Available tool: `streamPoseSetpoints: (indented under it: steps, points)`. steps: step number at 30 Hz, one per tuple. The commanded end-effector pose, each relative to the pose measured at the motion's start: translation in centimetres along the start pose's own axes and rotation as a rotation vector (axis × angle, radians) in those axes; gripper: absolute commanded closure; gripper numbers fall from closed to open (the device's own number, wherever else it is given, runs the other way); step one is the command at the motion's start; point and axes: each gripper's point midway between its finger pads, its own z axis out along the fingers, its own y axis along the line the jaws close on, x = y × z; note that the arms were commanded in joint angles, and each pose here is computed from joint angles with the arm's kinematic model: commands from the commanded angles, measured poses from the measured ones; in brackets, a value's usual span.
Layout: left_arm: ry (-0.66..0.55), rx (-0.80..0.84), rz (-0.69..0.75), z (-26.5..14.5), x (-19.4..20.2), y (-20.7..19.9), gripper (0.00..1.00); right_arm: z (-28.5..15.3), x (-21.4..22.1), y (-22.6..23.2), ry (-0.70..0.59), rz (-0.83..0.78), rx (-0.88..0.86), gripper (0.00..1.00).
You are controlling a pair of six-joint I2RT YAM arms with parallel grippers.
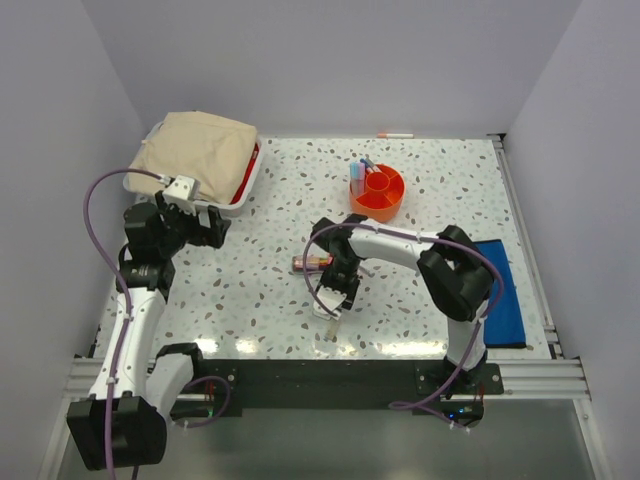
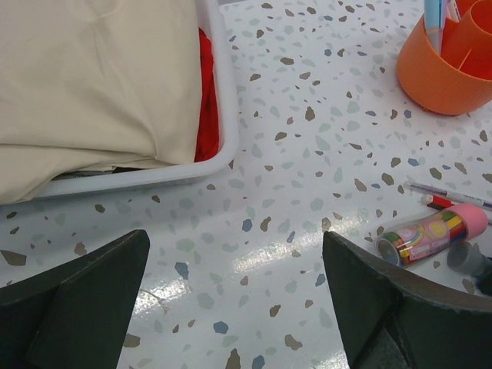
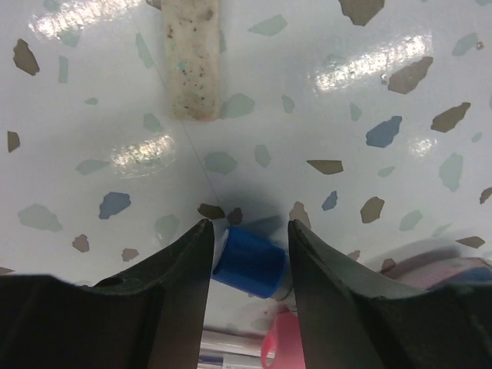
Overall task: Sort the stationery into containers
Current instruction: Move the stationery to the center of the board, then pick up the stationery from the center of the board.
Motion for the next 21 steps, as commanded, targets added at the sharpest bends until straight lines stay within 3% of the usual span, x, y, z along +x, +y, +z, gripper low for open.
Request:
streamPoseSetpoints:
  steps: [1,6,9,10,12,13,15,17,18,19,20,21]
  points:
    - [-0.033,0.016,-0.015,-0.2,-0.7,-0.2,0.0,-2.3,-1.1,-4.1,0.016,-0.693,0.035,0.53]
    - [-0.031,0.017,-0.033,-0.2,-0.4,-0.3,0.0,-5.7,-4.2,-3.9,-0.126,-0.568,0.094,0.52]
    - [-0.032,0.043,-0.066,-0.2,-0.3,-0.9,0.0,-8.1,-6.0,-4.7,-0.182,-0.355,0.189,0.51]
    - [-0.03,0.056,-0.075,-0.2,-0.2,-1.2,0.0,-8.5,-6.2,-4.5,-0.205,-0.159,0.203,0.5]
    - [-0.024,0.138,-0.073,-0.3,0.0,-2.6,0.01,-9.4,-6.3,-5.9,-0.224,0.029,0.287,0.5]
    - [-0.008,0.179,-0.069,-0.4,0.3,-3.3,0.02,-9.6,-6.4,-5.4,-0.25,0.274,0.301,0.5]
    - [-0.002,0.356,0.008,-1.1,0.5,-5.9,0.03,-9.6,-5.4,-6.2,-0.244,0.455,0.373,0.5]
    - [0.027,0.521,0.041,-2.0,0.5,-8.5,0.04,-11.5,-4.0,-7.3,-0.288,0.742,0.518,0.5]
    - [-0.002,0.562,0.134,-2.2,-1.1,-9.0,0.04,-11.1,-3.1,-6.8,-0.305,0.859,0.542,0.5]
    - [0.095,0.654,0.124,-2.4,0.5,-11.0,0.05,-12.8,-0.7,-7.1,-0.336,1.072,0.648,0.5]
    - [0.135,0.698,0.175,-2.5,0.7,-12.1,0.05,-13.9,0.3,-6.7,-0.361,1.177,0.703,0.5]
    - [0.105,0.742,0.328,-2.5,-1.2,-12.9,0.07,-14.2,1.5,-5.8,-0.388,1.296,0.731,0.5]
